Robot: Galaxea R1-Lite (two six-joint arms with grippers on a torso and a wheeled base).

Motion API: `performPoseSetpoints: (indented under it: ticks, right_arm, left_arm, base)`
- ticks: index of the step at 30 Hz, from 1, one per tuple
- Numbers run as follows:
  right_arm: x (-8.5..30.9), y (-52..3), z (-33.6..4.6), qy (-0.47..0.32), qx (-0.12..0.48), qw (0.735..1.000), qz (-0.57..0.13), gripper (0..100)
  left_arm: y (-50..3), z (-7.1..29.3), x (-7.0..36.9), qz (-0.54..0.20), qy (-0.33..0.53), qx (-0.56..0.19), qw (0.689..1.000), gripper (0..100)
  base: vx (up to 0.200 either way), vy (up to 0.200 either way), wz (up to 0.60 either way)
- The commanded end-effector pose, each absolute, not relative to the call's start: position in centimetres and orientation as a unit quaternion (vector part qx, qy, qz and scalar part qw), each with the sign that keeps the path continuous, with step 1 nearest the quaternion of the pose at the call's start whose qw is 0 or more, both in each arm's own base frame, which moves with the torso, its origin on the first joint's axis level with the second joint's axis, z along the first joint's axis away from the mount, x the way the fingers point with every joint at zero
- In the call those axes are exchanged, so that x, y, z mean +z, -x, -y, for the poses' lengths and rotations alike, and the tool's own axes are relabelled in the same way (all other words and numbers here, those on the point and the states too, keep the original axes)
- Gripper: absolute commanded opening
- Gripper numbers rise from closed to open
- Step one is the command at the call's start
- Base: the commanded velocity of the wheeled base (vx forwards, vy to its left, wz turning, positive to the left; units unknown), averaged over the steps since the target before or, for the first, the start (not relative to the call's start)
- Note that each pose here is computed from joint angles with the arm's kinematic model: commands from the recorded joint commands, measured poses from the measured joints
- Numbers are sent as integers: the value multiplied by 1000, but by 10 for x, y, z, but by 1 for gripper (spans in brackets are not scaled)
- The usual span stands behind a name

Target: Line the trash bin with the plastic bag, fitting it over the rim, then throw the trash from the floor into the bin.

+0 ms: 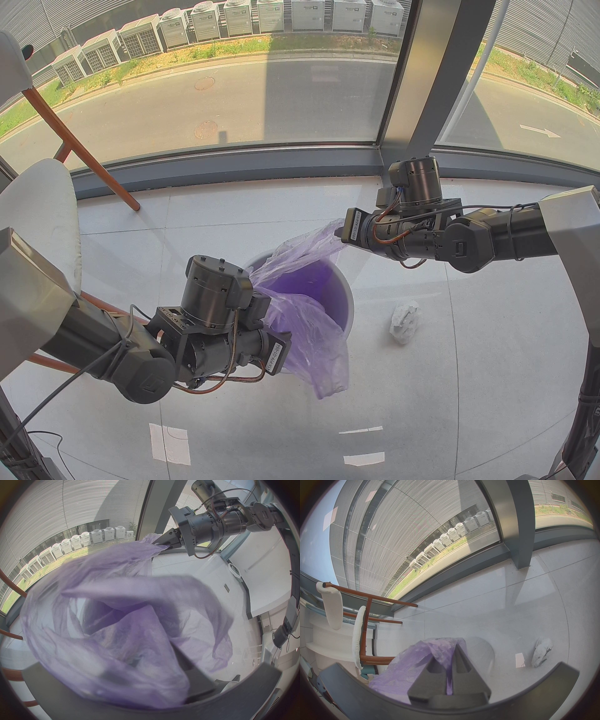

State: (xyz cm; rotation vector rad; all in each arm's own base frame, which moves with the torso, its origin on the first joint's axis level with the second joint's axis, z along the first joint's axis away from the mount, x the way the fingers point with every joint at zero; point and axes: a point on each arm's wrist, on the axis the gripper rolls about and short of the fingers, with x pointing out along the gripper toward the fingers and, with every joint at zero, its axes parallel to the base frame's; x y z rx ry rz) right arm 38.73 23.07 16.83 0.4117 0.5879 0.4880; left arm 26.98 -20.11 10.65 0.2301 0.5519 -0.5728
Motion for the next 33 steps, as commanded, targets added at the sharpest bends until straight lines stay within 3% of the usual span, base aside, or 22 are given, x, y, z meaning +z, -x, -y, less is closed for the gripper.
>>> performPoseSetpoints:
  ticks: [1, 10, 21, 33]
  right_arm:
    - [173, -385, -230, -200, 238, 908, -281, 0]
    - [175, -387, -209, -197, 227, 911, -282, 0]
    - [176, -395, -165, -186, 232, 912, -284, 0]
    - [161, -399, -127, -121, 291, 903, -292, 0]
  left_arm:
    - [-272, 201, 105, -270, -112, -276, 916, 0]
    - [-260, 188, 109, -274, -112, -270, 916, 0]
    - [-253, 143, 114, -287, -107, -216, 927, 0]
    - [-257, 111, 119, -286, -111, -168, 937, 0]
  base:
    - [0, 0, 0]
    - [0, 0, 0]
    - [0, 0, 0]
    - [0, 0, 0]
